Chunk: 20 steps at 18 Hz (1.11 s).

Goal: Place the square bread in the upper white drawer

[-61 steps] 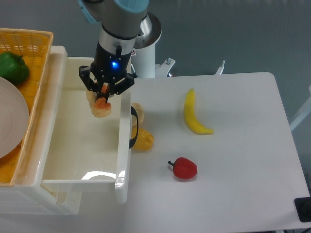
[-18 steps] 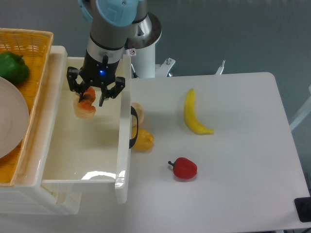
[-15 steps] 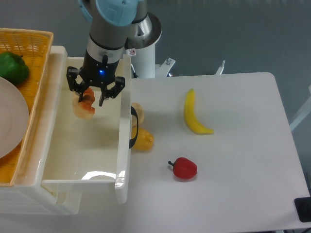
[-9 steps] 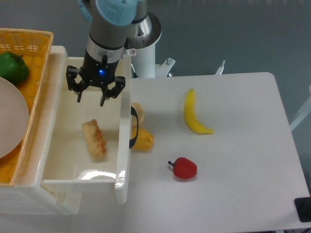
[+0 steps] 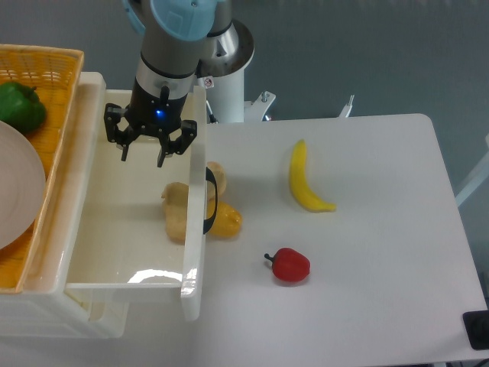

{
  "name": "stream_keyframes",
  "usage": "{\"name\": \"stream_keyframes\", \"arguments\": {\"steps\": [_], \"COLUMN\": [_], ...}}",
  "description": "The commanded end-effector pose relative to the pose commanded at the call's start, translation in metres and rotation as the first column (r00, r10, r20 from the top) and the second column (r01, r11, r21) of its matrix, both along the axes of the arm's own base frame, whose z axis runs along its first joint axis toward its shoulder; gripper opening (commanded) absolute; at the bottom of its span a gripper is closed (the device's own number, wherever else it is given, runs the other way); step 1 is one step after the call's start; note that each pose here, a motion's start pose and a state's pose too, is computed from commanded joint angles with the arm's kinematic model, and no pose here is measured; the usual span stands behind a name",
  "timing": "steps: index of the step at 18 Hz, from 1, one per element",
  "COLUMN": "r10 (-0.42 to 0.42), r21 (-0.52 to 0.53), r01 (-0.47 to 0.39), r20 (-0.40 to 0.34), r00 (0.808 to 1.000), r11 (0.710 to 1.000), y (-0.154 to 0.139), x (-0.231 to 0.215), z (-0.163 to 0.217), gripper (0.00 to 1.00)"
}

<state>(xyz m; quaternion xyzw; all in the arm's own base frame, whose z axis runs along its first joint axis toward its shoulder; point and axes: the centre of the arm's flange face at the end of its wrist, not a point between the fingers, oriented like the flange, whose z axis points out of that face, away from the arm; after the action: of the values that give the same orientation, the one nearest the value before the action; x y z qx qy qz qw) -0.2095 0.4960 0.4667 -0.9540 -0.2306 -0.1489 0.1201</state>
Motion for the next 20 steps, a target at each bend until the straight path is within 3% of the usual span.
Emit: {"name": "stream_keyframes", "arguments": {"steps": [12,13,14,15,17,20], "r10": [0.022,0.03,0.037,0.04,0.056,0.078], "r21": [0.023,0.031,0.036,0.028,0.024,0.024], "r01": [-0.021,-0.029,-0.036,-0.039,-0.054,-0.076], "r20": [-0.023,-0.032,-0.045,-0.066,-0.079,-0.087], "r00": [0.999,0.999,0.998,0.997,0.995,0.993], "r11": [0.999,0.999,0.999,0.999,0.998,0.997], "y": [-0.008,-0.011,-0.016,-0.021,-0.025,-0.031], "x": [-0.009,-0.013,-0.016,-0.021,-0.029,-0.04], "z": [0.016,0.02,0.025,0.027,0.03,0.032], "gripper": [0.63,0.65,0.84,0.89,0.87,0.95]}}
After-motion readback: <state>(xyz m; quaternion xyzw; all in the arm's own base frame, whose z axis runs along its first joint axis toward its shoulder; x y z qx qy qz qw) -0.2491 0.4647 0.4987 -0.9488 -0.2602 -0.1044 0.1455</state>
